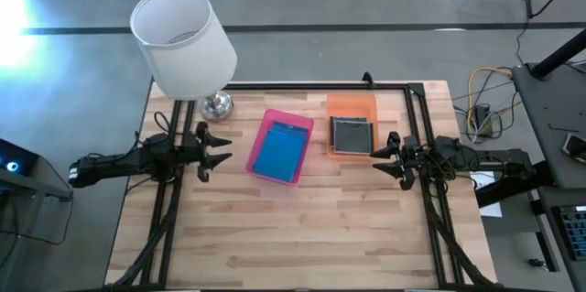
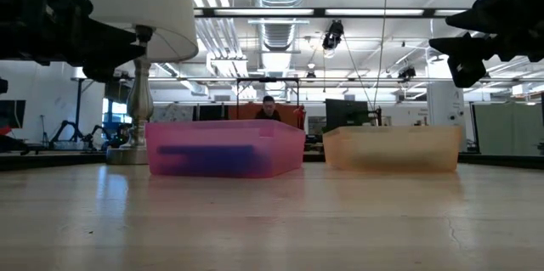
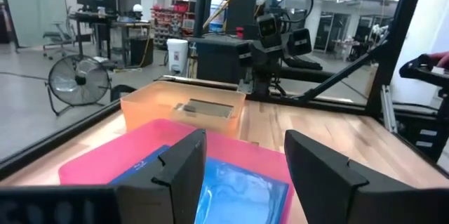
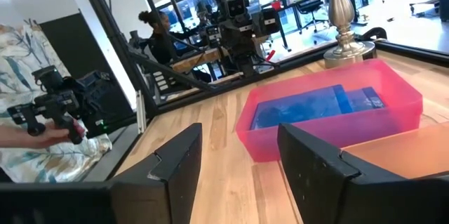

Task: Pick & place jewel cases by type
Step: Return to Home Position

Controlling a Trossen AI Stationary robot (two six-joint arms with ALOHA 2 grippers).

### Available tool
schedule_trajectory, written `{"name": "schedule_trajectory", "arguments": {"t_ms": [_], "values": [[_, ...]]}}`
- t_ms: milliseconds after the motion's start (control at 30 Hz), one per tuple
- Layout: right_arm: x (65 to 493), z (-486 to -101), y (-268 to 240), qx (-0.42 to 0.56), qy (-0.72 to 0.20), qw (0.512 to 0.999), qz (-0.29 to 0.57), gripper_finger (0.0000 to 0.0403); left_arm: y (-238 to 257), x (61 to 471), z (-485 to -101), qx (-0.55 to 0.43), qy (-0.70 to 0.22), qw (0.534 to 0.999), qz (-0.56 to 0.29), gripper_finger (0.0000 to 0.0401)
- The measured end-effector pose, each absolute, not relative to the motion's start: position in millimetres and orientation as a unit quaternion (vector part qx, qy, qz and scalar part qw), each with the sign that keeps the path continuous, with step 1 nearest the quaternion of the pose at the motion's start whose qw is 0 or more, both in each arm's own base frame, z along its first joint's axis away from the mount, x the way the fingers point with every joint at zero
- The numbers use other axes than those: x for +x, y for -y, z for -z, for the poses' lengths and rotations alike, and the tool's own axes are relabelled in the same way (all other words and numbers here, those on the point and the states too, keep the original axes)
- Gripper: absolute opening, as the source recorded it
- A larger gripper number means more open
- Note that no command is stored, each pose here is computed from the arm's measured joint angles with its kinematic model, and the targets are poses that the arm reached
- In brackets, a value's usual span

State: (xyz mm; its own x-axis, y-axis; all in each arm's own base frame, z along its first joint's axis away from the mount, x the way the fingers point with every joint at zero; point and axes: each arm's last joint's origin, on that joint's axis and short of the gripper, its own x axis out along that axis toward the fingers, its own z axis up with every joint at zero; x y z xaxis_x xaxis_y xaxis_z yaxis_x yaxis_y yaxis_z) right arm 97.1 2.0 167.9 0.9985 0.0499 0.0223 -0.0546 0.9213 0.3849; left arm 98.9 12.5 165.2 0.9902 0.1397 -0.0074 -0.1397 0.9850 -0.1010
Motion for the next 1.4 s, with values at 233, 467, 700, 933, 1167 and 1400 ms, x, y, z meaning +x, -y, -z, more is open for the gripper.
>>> {"name": "schedule_trajectory", "arguments": {"t_ms": [233,467,700,933,1167,1400], "values": [[97.1,-167.9,-2.0,0.196,0.006,0.98,-0.027,0.0185,-12.5,98.9,-164.9,-0.098,0.002,0.993,-0.07,0.0179],[97.1,-167.9,-2.0,0.197,0.006,0.98,-0.027,0.0181,-12.5,98.9,-164.8,-0.118,0.004,0.991,-0.07,0.0179],[97.1,-167.9,-2.0,0.196,0.006,0.98,-0.027,0.0183,-12.5,98.9,-164.8,-0.118,0.003,0.99,-0.07,0.0179],[96.9,-168.8,-2.7,0.129,0.0,0.991,-0.037,0.0183,-12.5,99.0,-164.8,-0.119,0.003,0.99,-0.07,0.0179],[96.2,-170.5,-4.0,-0.015,0.011,0.998,-0.059,0.0182,-12.5,99.0,-164.8,-0.119,0.004,0.99,-0.07,0.0179],[96.4,-169.9,-3.9,0.001,0.011,0.998,-0.057,0.0178,-12.5,98.9,-165.0,-0.119,0.004,0.99,-0.07,0.0179]]}}
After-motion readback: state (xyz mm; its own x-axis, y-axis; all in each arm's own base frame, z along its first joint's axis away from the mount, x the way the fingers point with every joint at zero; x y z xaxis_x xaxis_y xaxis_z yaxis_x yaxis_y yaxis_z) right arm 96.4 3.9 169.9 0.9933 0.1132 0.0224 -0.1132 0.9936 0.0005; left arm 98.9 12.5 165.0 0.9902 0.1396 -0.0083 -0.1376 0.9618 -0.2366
